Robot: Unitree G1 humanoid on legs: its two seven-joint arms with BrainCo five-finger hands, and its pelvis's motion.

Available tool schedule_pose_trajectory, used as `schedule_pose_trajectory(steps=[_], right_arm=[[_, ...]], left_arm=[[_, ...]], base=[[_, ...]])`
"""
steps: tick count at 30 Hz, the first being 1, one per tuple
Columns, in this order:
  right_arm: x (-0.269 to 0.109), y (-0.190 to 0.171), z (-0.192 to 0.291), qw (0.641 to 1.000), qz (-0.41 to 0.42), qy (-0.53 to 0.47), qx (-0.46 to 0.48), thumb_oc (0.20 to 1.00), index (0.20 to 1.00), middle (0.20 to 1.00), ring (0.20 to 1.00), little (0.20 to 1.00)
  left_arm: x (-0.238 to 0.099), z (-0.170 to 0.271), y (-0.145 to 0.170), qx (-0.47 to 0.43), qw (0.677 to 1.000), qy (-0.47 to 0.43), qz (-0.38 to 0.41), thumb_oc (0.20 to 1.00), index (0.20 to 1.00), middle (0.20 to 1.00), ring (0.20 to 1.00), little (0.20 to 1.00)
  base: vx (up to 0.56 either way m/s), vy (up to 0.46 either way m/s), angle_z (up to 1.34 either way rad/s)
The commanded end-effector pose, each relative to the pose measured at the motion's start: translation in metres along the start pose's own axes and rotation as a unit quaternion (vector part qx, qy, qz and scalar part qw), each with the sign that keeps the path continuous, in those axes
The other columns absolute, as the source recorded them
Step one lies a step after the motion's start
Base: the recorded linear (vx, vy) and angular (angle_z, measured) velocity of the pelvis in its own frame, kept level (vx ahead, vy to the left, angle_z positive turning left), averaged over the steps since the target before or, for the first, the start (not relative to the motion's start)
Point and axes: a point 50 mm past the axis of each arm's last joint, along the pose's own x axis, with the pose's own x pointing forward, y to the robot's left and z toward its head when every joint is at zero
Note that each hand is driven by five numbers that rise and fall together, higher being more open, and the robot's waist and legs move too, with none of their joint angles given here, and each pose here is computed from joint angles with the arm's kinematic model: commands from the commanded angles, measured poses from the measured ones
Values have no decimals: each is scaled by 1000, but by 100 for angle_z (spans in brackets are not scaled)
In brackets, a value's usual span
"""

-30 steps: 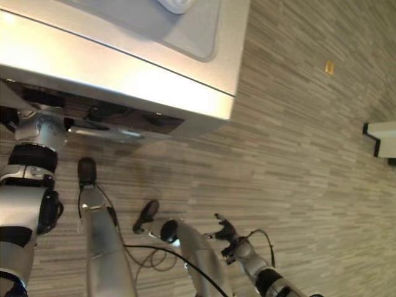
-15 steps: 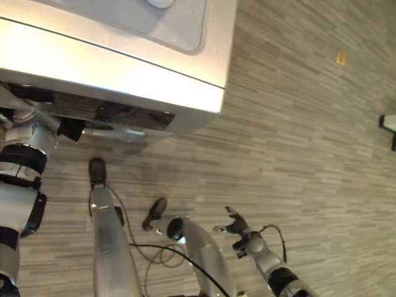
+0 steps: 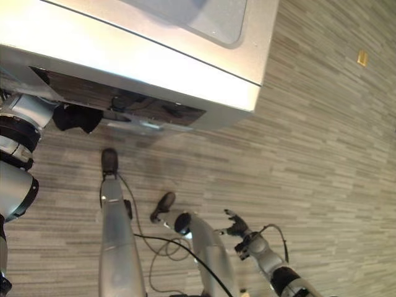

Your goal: Grab the laundry basket,head to the washer,open it,put in the laundry and shut it.

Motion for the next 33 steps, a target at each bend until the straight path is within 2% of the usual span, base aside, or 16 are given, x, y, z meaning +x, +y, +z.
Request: schedule_pose_trajectory(steps=[1,4,5,7,11,12,13,15,19,20,25,30,33], right_arm=[[-9,-5,-15,1000,-15,9,22,1000,1000,1000,1000,1000],[-10,-2,-16,999,-15,10,26,1000,1000,1000,1000,1000],[-10,2,-17,999,-17,11,34,1000,1000,1000,1000,1000],[-12,2,-22,999,-22,25,36,1000,1000,1000,1000,1000],[-15,-1,-33,998,-25,54,31,1000,1000,1000,1000,1000],[-17,-3,-36,997,-26,62,30,1000,1000,1000,1000,1000],[-18,-6,-41,996,-28,77,36,1000,1000,1000,1000,1000],[-18,-6,-47,994,-28,94,38,1000,1000,1000,1000,1000],[-18,-5,-50,994,-24,103,39,1000,1000,1000,1000,1000],[-18,-6,-51,993,-25,108,41,1000,1000,1000,1000,1000],[-21,-22,-56,992,-42,115,23,1000,1000,1000,1000,1000],[-21,-49,-42,993,-78,92,6,1000,1000,1000,1000,1000],[-19,-49,-40,993,-79,88,14,1000,1000,1000,1000,1000]], left_arm=[[-3,52,53,84,979,-122,139,1000,1000,1000,1000,1000],[-12,43,48,140,971,-122,152,1000,1000,1000,1000,1000],[-21,30,36,168,970,-109,140,1000,1000,1000,1000,1000],[-32,15,20,166,975,-95,111,1000,1000,1000,1000,1000],[-59,-13,-13,119,989,-67,48,1000,1000,1000,1000,1000],[-70,-22,-25,98,993,-58,28,1000,1000,1000,1000,1000],[-95,-37,-52,44,998,-43,-23,1000,1000,1000,1000,1000],[-116,-42,-70,3,998,-40,-52,1000,1000,1000,1000,1000],[-144,-42,-94,-31,994,-40,-96,1000,1000,1000,1000,1000],[-158,-39,-109,-60,990,-42,-122,1000,1000,1000,1000,1000],[-194,-20,-145,-122,969,-62,-204,1000,1000,1000,1000,1000],[-210,-6,-160,-170,948,-83,-256,1000,1000,1000,1000,1000],[-214,0,-160,-182,942,-101,-261,1000,1000,1000,1000,1000]], base=[[0,0,0],[0,0,0],[0,0,0],[-20,19,-5],[-17,18,-11],[-34,31,-13],[-32,38,-10],[-32,-4,-12],[-44,-16,-10],[-58,-21,-1],[-109,-62,7],[-121,46,93],[116,221,-38]])
